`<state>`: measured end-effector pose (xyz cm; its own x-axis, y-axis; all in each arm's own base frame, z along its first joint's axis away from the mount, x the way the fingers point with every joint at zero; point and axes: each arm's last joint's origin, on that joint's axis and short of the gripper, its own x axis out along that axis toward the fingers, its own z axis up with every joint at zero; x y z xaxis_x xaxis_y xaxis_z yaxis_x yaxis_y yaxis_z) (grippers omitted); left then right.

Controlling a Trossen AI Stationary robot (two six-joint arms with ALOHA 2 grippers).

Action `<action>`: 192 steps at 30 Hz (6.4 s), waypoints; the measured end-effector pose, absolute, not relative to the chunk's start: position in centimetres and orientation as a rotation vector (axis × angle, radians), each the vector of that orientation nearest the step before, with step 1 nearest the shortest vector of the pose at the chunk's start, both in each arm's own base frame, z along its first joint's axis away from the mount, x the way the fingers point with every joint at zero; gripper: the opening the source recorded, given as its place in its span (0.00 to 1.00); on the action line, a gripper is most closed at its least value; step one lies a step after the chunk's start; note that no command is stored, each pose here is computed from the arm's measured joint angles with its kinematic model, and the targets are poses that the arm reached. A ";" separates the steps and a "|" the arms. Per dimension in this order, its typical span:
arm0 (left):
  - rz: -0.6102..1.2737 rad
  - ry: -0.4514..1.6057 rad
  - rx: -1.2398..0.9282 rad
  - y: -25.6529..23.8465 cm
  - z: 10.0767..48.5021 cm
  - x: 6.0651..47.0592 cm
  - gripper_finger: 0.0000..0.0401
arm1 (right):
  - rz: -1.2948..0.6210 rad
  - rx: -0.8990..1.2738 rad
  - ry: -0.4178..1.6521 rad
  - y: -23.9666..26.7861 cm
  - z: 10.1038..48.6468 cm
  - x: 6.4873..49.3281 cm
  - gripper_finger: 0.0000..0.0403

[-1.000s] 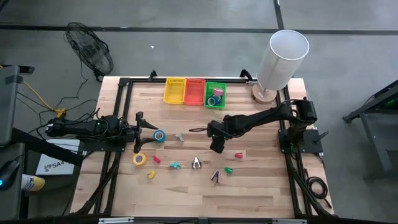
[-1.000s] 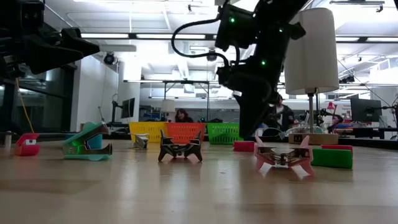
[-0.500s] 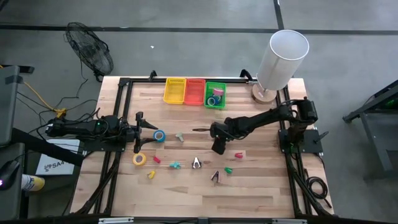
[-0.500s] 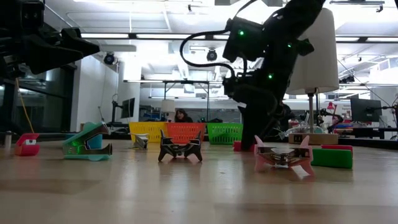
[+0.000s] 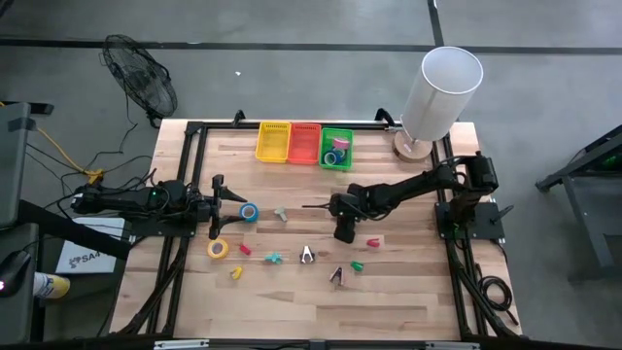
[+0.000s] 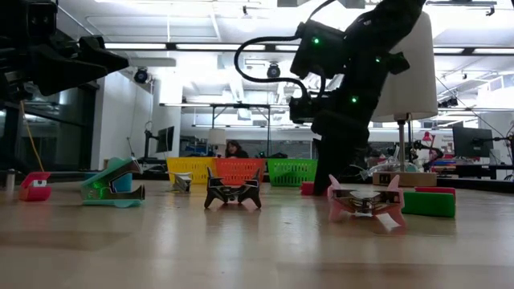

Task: Pick and place Stapler, Stapler remover, tape
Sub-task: Put the top red stapler into the orange basket, then put the right red stapler into the orange basket

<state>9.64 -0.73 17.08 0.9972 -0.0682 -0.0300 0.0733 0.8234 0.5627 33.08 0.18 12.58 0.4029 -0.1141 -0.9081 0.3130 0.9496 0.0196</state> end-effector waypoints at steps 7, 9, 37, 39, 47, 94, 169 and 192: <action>-0.076 0.009 0.599 -0.7 17.1 9.6 0.60 | -0.272 0.201 1.120 0.2 12.6 33.1 0.28; -0.076 0.009 0.599 -0.7 17.1 9.6 0.60 | -0.272 0.201 1.114 0.2 12.6 33.2 0.25; -0.076 0.009 0.599 -0.7 17.1 9.6 0.60 | -0.378 0.290 0.590 -5.7 15.5 36.5 0.13; -0.076 0.009 0.599 -0.7 17.1 9.6 0.60 | -0.360 0.277 0.562 -6.8 15.7 36.5 0.13; -0.076 0.009 0.599 -0.7 17.1 9.6 0.60 | -0.357 0.227 0.498 -10.5 17.3 36.7 0.14; -0.075 0.009 0.599 -0.7 17.1 9.6 0.60 | -0.390 0.058 0.653 -20.3 25.8 39.5 0.14; -0.076 0.009 0.599 -0.7 17.1 9.6 0.60 | -0.296 0.248 1.245 -15.8 24.9 37.7 0.40; -0.076 0.009 0.599 -0.7 17.1 9.6 0.60 | -0.158 0.213 1.633 -3.9 18.9 35.8 0.39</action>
<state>9.64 -0.73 17.08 0.9972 -0.0686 -0.0299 0.0735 0.8234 0.5627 35.77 -3.87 18.94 -0.0656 0.0424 -0.9969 0.2333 0.9721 0.0260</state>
